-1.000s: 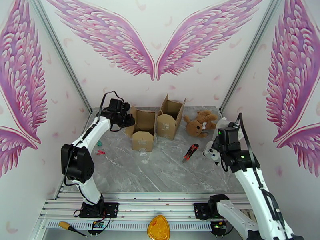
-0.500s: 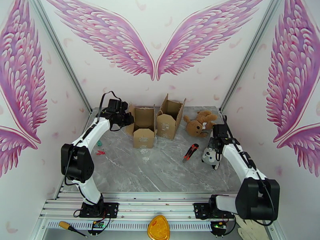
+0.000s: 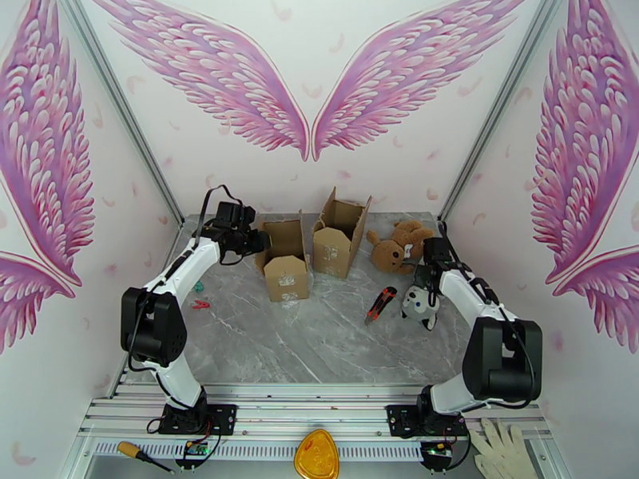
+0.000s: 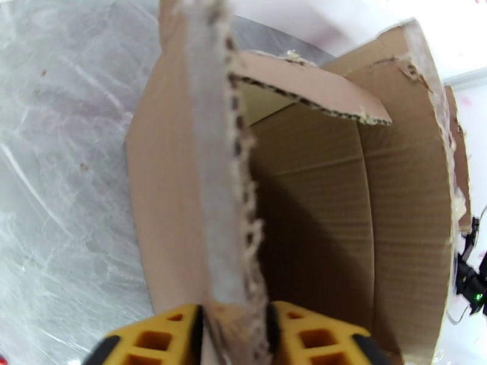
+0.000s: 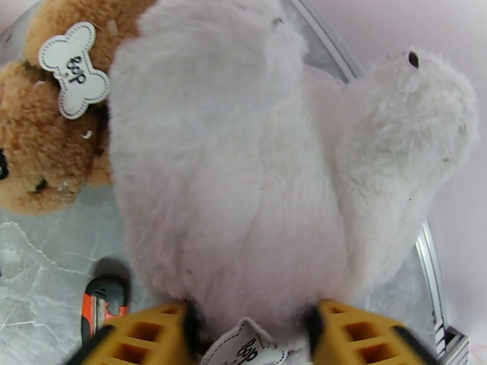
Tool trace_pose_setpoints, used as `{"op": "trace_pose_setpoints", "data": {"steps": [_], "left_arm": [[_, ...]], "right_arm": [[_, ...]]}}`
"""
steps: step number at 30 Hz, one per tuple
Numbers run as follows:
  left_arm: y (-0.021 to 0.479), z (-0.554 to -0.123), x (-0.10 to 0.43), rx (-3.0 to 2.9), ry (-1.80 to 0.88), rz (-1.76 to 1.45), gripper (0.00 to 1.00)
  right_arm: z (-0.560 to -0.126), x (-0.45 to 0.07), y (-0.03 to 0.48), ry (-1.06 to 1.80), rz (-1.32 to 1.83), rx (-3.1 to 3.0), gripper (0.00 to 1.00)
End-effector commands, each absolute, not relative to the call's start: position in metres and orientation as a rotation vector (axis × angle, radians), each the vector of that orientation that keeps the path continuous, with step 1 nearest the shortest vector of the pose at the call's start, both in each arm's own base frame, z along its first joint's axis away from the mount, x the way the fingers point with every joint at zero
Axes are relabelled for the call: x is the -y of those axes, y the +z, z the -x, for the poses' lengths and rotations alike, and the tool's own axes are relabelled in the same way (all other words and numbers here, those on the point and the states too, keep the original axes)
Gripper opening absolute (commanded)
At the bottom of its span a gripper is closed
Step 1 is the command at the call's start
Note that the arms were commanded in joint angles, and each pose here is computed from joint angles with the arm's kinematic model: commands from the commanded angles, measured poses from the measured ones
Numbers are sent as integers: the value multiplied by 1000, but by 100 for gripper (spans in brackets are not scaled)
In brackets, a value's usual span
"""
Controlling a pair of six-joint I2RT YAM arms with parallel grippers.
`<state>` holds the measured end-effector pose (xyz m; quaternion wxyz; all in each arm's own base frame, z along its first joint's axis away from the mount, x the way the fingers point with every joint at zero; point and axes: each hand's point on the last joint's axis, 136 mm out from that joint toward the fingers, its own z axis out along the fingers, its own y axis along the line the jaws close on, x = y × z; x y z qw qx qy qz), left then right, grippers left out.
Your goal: Unpack the express box
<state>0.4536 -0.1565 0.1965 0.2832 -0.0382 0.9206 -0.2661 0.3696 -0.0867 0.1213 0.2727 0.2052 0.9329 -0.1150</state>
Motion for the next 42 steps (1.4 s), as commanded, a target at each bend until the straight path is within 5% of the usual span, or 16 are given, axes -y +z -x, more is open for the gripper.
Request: {"op": "trace_pose_setpoints", "data": {"steps": [1,17,25,31,42], "left_arm": [[237,-451,147,-2326,-643,55,50],[261,-430,133,-2221,-580,24,61],[302,-390,80,-1979,-287,-7,71],[268,-346,26,-1885,-19,90,99],[177,-337,-20,-1808,245,153,99]], "right_arm": [[-374,88,159,-292,-531,-2427,96],[-350,63,225,-117,-451,-2283,99],[-301,51,230,-54,-424,-2148,99],[-272,43,200,-26,-430,-2042,99],[-317,11,136,15,-232,-1910,99]]}}
